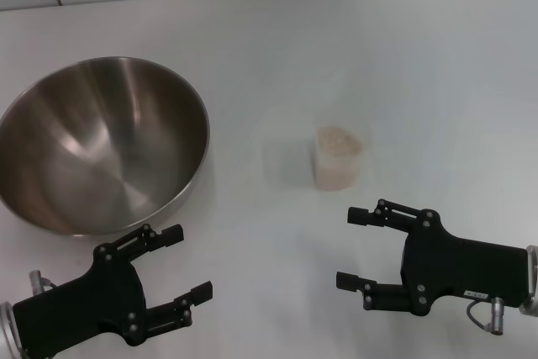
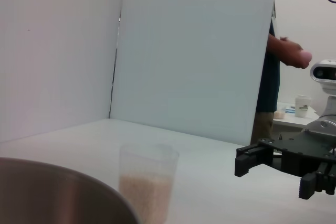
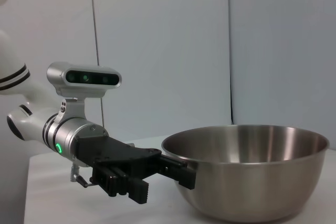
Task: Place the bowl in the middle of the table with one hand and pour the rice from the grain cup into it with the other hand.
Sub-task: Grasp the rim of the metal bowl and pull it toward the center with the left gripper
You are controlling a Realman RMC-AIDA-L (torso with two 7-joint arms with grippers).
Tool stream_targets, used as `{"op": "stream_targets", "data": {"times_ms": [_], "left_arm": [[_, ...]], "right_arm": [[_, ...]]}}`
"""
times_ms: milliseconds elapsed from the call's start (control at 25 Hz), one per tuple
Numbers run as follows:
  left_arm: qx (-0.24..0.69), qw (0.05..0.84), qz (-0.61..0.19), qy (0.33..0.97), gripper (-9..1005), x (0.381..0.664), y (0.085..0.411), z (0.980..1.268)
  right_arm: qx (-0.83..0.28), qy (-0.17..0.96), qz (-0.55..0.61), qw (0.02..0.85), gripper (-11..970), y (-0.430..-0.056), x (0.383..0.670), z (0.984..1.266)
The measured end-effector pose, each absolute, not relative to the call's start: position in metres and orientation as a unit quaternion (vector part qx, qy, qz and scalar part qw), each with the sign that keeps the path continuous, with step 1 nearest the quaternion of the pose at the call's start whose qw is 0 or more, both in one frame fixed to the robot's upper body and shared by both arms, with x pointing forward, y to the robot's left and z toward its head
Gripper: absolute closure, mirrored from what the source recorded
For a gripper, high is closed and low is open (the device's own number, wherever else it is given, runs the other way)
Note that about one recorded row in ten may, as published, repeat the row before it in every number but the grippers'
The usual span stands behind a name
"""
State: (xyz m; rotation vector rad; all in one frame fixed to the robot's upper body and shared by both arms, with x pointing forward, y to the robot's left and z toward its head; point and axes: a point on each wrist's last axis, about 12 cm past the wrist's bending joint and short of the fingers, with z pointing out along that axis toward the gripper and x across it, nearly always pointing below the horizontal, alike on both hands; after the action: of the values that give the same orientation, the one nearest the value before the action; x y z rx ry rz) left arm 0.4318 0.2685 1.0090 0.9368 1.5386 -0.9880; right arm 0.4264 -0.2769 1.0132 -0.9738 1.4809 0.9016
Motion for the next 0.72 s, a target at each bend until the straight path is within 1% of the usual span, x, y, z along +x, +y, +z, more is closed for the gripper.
{"op": "stream_targets", "data": {"times_ms": [400,440,480,520,560,600,680,720], "left_arm": [[0.391,0.517,-0.413,0.639,173,0.432,0.268,1.009],[0.385,0.555,-0.451,0.583,173,0.427,0.265,1.026],[0.374,0.583,-0.470,0.546,173,0.425,0.265,1.037],[0.366,0.603,-0.483,0.519,174,0.424,0.266,1.046],[0.366,0.603,-0.483,0.519,174,0.424,0.266,1.046],[0.339,0.642,-0.508,0.464,174,0.423,0.269,1.064],[0.320,0.658,-0.534,0.424,174,0.427,0.271,1.082],[0.316,0.659,-0.543,0.414,175,0.432,0.272,1.091]], "right_arm": [[-0.413,0.622,0.378,0.548,132,-0.278,0.428,1.015],[-0.413,0.621,0.378,0.548,132,-0.277,0.427,1.015],[-0.412,0.621,0.379,0.548,132,-0.278,0.427,1.015],[-0.412,0.621,0.379,0.548,132,-0.278,0.427,1.015],[-0.412,0.621,0.379,0.548,132,-0.278,0.427,1.015],[-0.412,0.621,0.380,0.548,132,-0.277,0.427,1.015],[-0.412,0.621,0.381,0.548,132,-0.277,0.426,1.015],[-0.411,0.621,0.381,0.548,132,-0.278,0.426,1.015]]}}
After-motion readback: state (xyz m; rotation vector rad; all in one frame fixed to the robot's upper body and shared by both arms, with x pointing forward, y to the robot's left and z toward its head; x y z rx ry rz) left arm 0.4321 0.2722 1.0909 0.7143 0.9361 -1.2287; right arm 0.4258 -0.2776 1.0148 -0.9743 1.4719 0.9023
